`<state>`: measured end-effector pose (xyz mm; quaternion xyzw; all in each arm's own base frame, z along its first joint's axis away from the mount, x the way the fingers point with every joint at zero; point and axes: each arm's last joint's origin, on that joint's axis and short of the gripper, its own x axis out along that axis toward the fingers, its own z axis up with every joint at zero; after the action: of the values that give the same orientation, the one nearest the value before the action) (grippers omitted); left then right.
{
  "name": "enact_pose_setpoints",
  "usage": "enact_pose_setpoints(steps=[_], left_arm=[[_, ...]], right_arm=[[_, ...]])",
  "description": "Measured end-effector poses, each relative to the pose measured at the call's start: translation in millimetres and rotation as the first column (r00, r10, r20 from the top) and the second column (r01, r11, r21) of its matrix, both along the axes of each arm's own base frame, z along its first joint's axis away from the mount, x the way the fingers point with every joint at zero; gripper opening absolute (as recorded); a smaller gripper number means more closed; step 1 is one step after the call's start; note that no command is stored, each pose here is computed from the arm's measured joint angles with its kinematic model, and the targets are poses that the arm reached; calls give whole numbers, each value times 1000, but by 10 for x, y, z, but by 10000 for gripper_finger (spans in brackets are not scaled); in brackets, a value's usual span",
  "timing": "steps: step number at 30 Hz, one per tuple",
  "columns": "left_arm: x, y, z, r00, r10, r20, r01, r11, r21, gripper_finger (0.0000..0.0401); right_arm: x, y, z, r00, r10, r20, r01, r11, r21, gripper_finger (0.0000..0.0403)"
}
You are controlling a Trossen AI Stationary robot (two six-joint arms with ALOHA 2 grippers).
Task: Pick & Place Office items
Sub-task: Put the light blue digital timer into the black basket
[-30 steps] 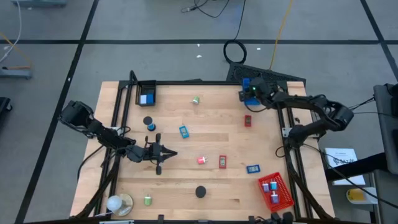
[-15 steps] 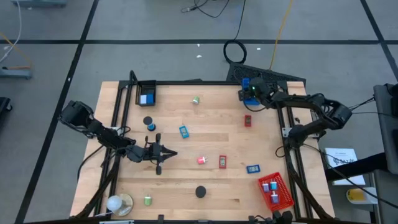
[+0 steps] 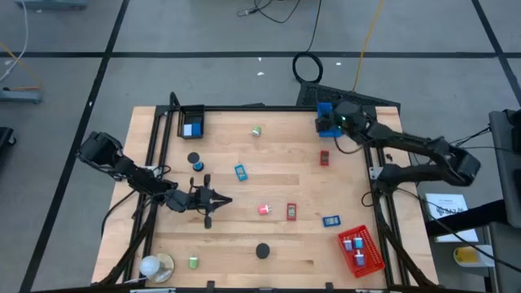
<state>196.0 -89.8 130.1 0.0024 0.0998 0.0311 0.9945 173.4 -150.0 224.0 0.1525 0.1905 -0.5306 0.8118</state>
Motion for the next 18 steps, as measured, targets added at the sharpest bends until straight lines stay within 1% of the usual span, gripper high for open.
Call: enact_pose_setpoints(steps=[3,6,9,13,15,18], left_arm=[[7,14,0,1000,7,0,-7,1000,0,26],[15,34,0,1000,17,0,-17,1000,-1,26],[22,48,0,1000,23,0,-23,1000,-5,26],[26,58,-2,1000,23,-2,-23,1000,-5,26],[26,57,-2,1000,22,-3,-22,1000,-1,26],[26,57,-2,1000,21,-3,-21,1000,2,26]], right_arm=[[30,184,120,996,87,16,-86,995,-39,181],[97,384,174,980,197,17,-195,978,-78,128],[181,582,153,949,314,-2,-312,943,-115,76],[272,819,68,893,449,1,-441,877,-190,15],[293,915,27,866,500,12,-483,843,-236,5],[306,1037,-18,832,552,51,-519,808,-281,13]])
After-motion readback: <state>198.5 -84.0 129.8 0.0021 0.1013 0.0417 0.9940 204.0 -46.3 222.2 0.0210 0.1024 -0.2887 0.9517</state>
